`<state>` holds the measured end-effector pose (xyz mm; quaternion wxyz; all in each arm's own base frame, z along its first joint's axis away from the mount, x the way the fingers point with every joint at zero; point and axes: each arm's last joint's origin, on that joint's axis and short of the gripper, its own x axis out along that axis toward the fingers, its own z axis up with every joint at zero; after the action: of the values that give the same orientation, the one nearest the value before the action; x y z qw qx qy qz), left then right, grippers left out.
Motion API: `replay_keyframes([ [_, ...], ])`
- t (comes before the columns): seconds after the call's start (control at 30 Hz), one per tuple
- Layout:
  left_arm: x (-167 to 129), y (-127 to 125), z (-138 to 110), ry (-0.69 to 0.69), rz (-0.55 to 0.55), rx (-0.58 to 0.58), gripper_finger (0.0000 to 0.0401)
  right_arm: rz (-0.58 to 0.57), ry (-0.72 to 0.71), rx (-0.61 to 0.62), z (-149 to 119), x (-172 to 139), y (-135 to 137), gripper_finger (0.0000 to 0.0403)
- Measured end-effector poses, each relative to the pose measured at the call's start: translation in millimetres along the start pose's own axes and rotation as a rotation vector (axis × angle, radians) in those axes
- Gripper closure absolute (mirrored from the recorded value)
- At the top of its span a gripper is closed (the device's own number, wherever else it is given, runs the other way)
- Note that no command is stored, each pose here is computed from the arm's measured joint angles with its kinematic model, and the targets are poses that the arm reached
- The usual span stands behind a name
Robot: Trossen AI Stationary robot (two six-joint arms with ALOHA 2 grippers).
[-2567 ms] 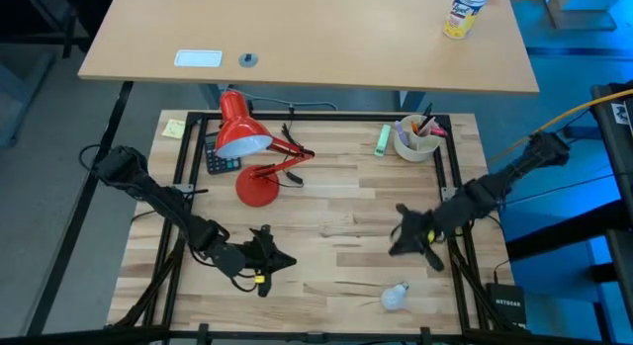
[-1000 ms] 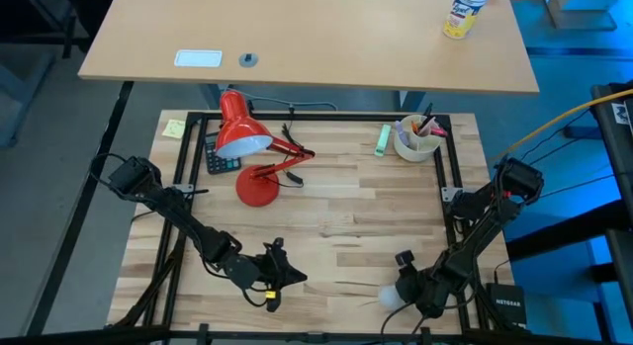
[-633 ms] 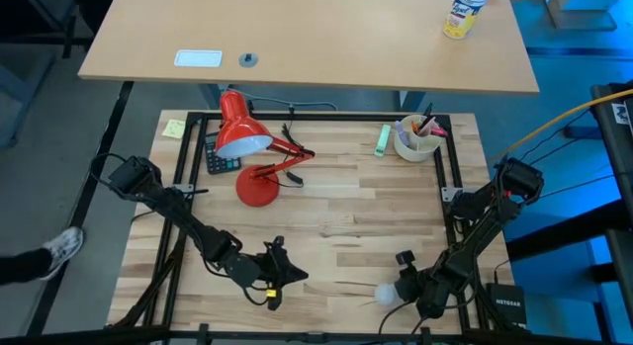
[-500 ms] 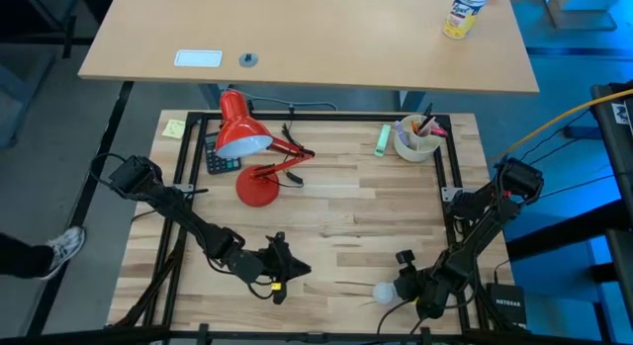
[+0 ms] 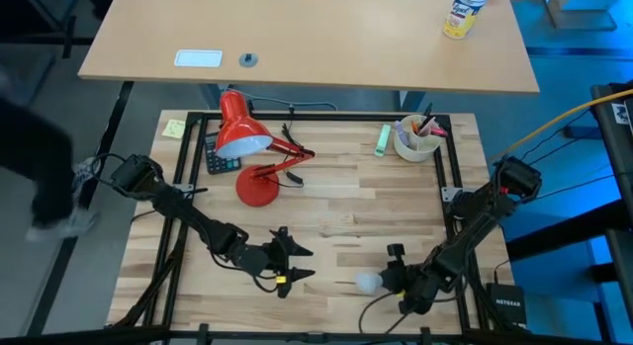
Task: Screw lightbulb
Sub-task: Insert the white lightbulb into the red desk lamp
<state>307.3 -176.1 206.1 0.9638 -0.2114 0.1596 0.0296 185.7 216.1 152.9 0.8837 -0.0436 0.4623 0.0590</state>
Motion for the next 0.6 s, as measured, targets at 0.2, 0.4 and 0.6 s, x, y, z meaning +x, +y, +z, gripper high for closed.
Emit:
replay_keyframes([
  [0.2, -9.5, -3.9, 12.7, -0.033, -0.027, 0.04, 0.0134, -0.002, -0.072, 0.07, 14.0, 5.2, -7.2, 0.0297],
  [0.4, -11.3, -4.3, 15.0, -0.029, -0.041, 0.056, 0.0136, 0.033, -0.179, 0.15, 34.8, 10.5, -16.2, 0.0297],
  [0.6, -8.6, -3.7, 10.7, 0.0, -0.055, 0.035, 0.0121, 0.043, -0.193, 0.189, 45.2, 15.7, -28.6, 0.0297],
])
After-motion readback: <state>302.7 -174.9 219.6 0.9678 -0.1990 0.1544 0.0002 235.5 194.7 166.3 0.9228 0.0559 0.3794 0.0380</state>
